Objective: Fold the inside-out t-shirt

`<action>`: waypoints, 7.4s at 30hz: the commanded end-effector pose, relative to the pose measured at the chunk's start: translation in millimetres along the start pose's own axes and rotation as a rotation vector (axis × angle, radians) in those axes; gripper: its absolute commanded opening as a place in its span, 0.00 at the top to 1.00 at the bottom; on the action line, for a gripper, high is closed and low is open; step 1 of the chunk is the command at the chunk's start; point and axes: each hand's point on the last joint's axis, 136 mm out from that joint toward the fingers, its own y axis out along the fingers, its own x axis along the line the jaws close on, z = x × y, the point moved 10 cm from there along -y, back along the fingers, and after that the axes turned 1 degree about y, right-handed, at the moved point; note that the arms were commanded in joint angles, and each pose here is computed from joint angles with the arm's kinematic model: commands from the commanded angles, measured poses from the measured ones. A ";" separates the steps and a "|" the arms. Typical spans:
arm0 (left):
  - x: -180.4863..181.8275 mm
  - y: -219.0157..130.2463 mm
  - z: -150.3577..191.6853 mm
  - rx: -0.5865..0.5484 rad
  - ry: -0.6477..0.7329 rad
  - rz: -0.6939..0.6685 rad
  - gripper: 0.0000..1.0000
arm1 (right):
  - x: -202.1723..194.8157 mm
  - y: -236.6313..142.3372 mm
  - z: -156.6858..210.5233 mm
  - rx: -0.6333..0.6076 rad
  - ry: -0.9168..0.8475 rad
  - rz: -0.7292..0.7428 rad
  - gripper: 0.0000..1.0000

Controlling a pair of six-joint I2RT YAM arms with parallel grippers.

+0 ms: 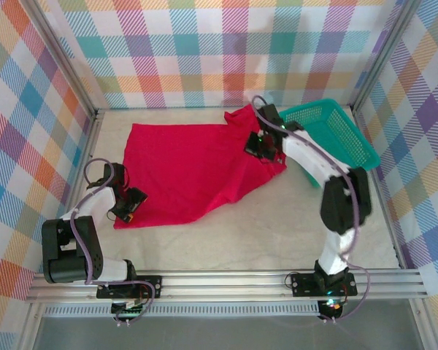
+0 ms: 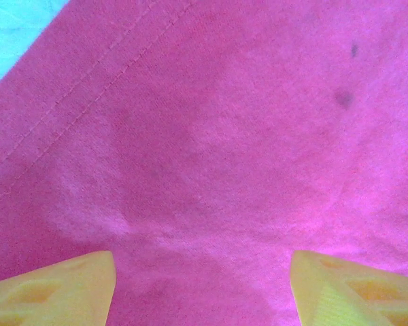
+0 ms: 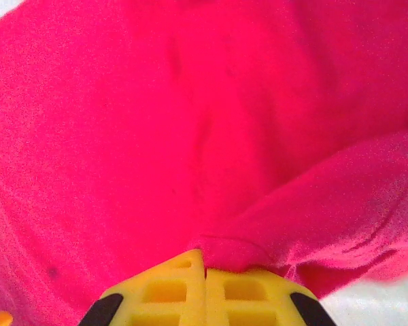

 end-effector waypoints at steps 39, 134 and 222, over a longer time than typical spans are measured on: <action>3.6 -1.9 3.1 -0.017 -0.010 0.013 0.31 | -71.7 46.4 17.9 0.149 0.018 0.097 0.94; -8.6 -12.1 -103.7 0.000 -0.197 -0.110 0.42 | -35.5 -3.3 60.8 0.022 -0.070 -0.098 0.56; -83.8 -366.4 -83.5 -0.647 -0.033 0.735 1.00 | 29.6 -380.9 85.2 -0.826 -0.368 -0.410 1.00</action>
